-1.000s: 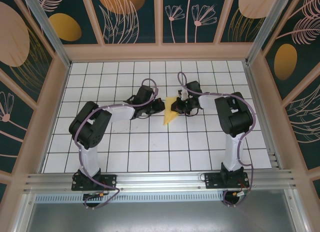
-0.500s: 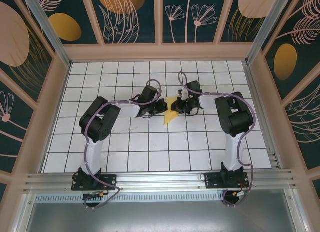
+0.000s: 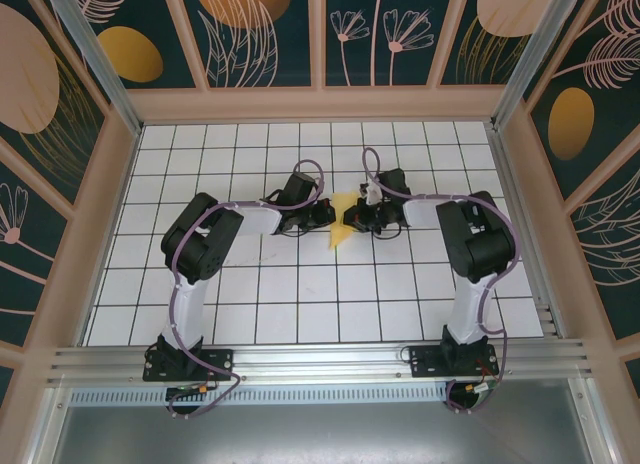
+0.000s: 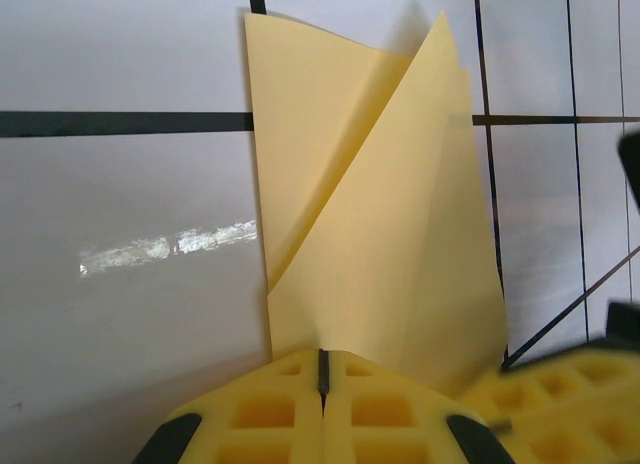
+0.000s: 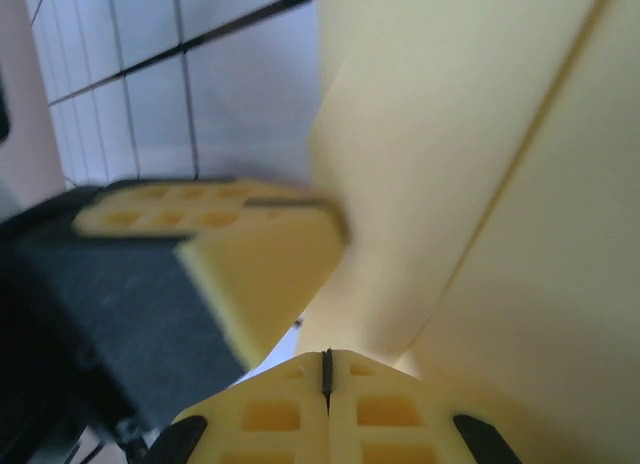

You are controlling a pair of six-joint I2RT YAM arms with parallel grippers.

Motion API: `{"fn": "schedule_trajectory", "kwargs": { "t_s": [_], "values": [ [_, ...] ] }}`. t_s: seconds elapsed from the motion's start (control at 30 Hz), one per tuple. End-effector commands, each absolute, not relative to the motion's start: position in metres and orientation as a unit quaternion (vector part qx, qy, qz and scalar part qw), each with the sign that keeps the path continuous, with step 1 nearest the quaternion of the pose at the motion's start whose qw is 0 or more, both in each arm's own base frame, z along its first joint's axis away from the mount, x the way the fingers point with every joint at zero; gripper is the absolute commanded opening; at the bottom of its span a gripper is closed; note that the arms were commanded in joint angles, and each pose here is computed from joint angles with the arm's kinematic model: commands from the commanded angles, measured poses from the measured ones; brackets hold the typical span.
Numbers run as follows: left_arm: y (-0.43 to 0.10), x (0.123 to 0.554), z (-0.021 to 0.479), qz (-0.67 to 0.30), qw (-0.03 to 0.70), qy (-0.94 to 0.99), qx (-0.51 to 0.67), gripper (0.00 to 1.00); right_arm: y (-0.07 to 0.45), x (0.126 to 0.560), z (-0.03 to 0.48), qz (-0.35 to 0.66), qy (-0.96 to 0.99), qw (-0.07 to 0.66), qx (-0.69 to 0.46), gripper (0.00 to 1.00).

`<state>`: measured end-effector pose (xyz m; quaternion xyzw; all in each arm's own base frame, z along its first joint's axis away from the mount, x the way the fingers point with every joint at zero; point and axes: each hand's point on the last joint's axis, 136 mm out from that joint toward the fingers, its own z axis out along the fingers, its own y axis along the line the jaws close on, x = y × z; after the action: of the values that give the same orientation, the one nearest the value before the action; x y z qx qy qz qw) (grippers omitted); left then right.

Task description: Fold a paper plane with a square sheet of paper (pick it up from the middle)

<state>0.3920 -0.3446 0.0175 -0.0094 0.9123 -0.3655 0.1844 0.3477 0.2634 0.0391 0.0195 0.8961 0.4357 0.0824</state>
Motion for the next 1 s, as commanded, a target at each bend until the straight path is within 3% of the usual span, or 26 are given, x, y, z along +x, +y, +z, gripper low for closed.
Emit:
{"fn": "schedule_trajectory", "kwargs": {
  "t_s": [0.0, 0.97],
  "values": [
    [-0.328, 0.380, -0.019, -0.318, 0.159, 0.934, -0.016, 0.00, 0.277, 0.333, 0.057, 0.471, 0.878, 0.084, 0.031, 0.02],
    [-0.316, 0.376, -0.033, -0.292, 0.155, 0.944, -0.027, 0.00, 0.294, 0.309, 0.026, 0.471, 0.881, 0.034, 0.016, 0.05]
  ]
}}
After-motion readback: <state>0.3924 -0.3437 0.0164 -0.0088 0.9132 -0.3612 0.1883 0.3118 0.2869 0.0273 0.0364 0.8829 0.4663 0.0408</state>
